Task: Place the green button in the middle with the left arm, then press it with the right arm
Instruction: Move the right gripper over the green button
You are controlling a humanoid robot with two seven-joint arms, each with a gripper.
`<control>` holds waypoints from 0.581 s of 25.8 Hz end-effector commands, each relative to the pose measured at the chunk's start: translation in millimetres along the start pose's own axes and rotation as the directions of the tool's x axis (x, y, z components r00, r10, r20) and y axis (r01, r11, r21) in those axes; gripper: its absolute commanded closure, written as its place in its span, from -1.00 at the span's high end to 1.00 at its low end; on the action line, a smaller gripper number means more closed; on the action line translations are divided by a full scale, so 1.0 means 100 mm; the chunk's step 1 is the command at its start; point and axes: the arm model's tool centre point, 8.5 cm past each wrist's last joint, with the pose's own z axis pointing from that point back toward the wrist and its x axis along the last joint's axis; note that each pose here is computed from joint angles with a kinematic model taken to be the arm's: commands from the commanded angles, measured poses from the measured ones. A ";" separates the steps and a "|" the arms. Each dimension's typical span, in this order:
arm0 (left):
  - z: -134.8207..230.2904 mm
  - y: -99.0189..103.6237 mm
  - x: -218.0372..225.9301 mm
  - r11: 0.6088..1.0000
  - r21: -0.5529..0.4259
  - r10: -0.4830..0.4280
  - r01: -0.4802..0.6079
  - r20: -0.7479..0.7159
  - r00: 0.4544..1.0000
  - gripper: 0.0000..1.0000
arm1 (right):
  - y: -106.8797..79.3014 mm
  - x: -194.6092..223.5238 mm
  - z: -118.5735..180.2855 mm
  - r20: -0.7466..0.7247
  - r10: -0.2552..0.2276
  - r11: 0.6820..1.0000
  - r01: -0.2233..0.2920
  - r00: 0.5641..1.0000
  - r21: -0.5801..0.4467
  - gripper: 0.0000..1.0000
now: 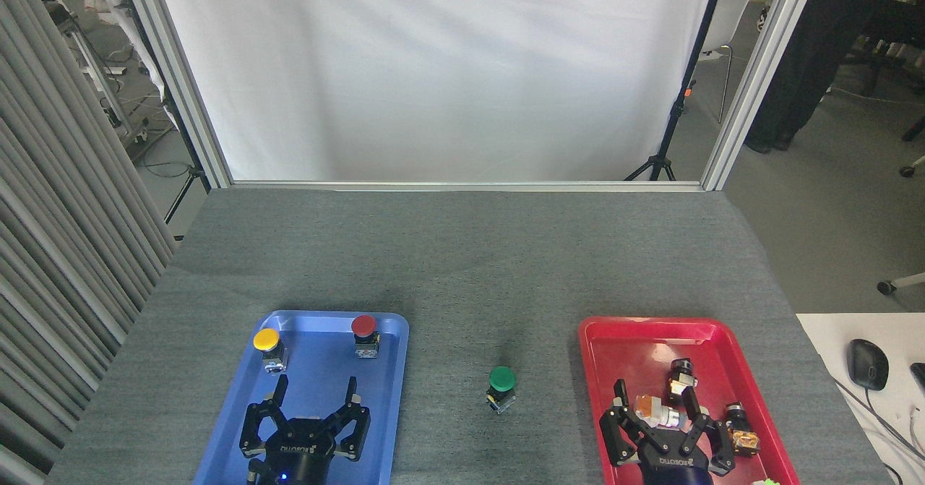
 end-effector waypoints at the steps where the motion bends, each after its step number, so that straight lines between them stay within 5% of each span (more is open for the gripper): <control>1: -0.02 0.06 -0.12 1.000 -0.008 0.016 -0.016 -0.010 1.000 1.00 | 0.05 0.03 0.00 0.001 -0.001 0.999 0.000 1.000 0.046 0.99; 9: 0.08 -0.01 -0.28 0.997 -0.034 0.064 -0.064 -0.025 0.998 1.00 | 0.09 0.38 -0.11 0.034 0.036 0.998 -0.038 0.999 0.055 0.87; 15: 0.08 -0.01 -0.28 0.997 -0.032 0.063 -0.063 -0.022 0.998 1.00 | 0.22 0.92 -0.27 0.117 0.042 0.995 -0.051 0.992 0.082 0.20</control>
